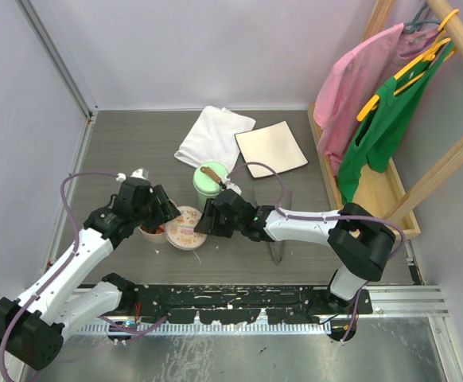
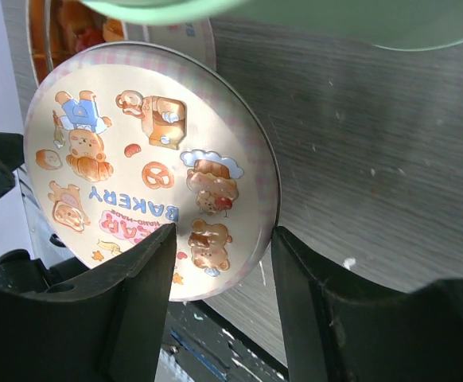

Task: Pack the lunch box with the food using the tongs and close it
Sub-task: Pick up the box lid from the center of the board, then close the box lid on the packing box.

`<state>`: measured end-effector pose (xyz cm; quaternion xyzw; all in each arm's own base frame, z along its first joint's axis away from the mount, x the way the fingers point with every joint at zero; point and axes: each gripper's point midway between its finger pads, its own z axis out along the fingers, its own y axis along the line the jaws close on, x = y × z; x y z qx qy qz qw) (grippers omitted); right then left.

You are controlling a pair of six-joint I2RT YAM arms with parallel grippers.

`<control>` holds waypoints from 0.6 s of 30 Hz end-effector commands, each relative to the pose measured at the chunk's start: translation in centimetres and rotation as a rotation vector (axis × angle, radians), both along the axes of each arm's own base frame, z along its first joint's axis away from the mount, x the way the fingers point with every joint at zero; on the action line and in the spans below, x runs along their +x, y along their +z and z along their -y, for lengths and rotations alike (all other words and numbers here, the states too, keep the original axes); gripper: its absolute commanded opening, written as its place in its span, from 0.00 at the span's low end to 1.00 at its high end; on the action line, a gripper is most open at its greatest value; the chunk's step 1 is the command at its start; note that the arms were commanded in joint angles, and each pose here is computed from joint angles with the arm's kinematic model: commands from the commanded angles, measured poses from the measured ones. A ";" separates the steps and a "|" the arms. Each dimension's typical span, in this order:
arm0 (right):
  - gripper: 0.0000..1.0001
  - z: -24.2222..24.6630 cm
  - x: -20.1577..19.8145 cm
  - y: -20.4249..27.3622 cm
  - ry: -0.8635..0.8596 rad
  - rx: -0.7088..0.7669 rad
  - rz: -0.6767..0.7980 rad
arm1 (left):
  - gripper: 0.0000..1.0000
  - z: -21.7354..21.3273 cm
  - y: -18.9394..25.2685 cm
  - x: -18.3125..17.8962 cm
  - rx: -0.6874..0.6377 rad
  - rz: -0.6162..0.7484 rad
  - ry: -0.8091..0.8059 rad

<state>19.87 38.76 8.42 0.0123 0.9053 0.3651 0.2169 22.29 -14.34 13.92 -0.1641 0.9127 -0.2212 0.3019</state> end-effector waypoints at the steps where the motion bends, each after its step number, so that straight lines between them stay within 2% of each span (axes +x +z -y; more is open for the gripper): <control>1: 0.56 -6.0 2.5 9.0 0.037 0.280 0.142 | 0.55 -0.1 1.7 1.0 -0.015 0.044 0.004; 18: 0.56 -10.5 4.8 9.3 0.051 0.292 0.139 | 0.55 -3.7 1.2 3.9 -0.035 0.041 0.074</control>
